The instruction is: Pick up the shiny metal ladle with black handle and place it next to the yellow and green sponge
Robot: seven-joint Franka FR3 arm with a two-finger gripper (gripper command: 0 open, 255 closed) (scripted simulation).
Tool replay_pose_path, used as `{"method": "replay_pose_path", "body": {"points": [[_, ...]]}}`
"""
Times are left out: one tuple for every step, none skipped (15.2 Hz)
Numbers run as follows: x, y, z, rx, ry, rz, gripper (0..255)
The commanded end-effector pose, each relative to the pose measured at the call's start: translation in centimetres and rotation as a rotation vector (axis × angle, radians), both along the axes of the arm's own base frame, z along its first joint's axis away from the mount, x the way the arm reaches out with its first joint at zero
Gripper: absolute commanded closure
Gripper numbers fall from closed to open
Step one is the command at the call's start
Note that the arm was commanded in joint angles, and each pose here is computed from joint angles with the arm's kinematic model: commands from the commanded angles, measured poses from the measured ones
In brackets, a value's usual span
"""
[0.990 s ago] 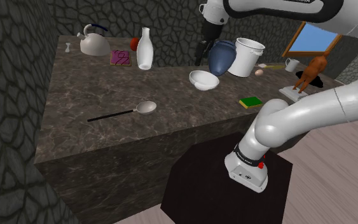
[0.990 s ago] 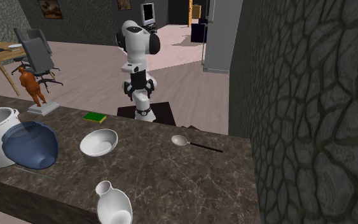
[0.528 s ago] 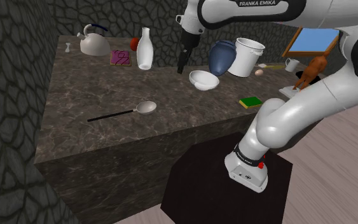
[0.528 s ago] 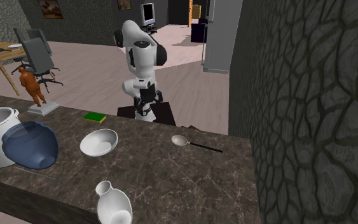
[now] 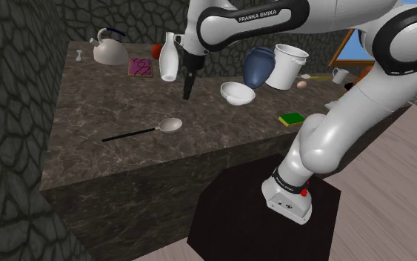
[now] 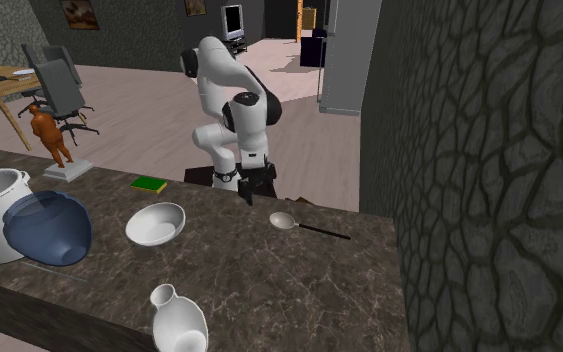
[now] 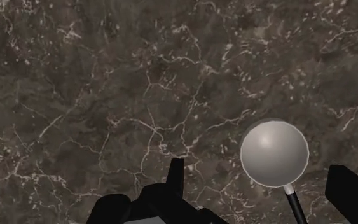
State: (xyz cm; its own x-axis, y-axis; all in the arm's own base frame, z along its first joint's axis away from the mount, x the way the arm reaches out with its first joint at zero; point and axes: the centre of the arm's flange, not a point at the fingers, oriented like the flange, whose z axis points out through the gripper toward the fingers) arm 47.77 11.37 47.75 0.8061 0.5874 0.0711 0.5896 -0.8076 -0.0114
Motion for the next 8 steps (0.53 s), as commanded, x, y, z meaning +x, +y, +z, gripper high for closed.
{"method": "replay_pose_path", "body": {"points": [[1.4, 1.7, -1.3, 0.012, 0.004, 0.059, 0], [2.0, 2.6, -2.0, 0.017, 0.007, 0.088, 0], [2.5, 3.5, -2.7, 0.022, 0.009, 0.117, 0], [3.1, 4.5, -3.4, 0.028, 0.012, 0.146, 0], [3.5, 5.4, -4.0, 0.033, 0.014, 0.174, 0], [4.0, 6.4, -4.7, 0.039, 0.017, 0.203, 0], [4.4, 7.4, -5.4, 0.044, 0.019, 0.232, 0], [4.9, 8.4, -6.1, 0.050, 0.022, 0.261, 0]]}}
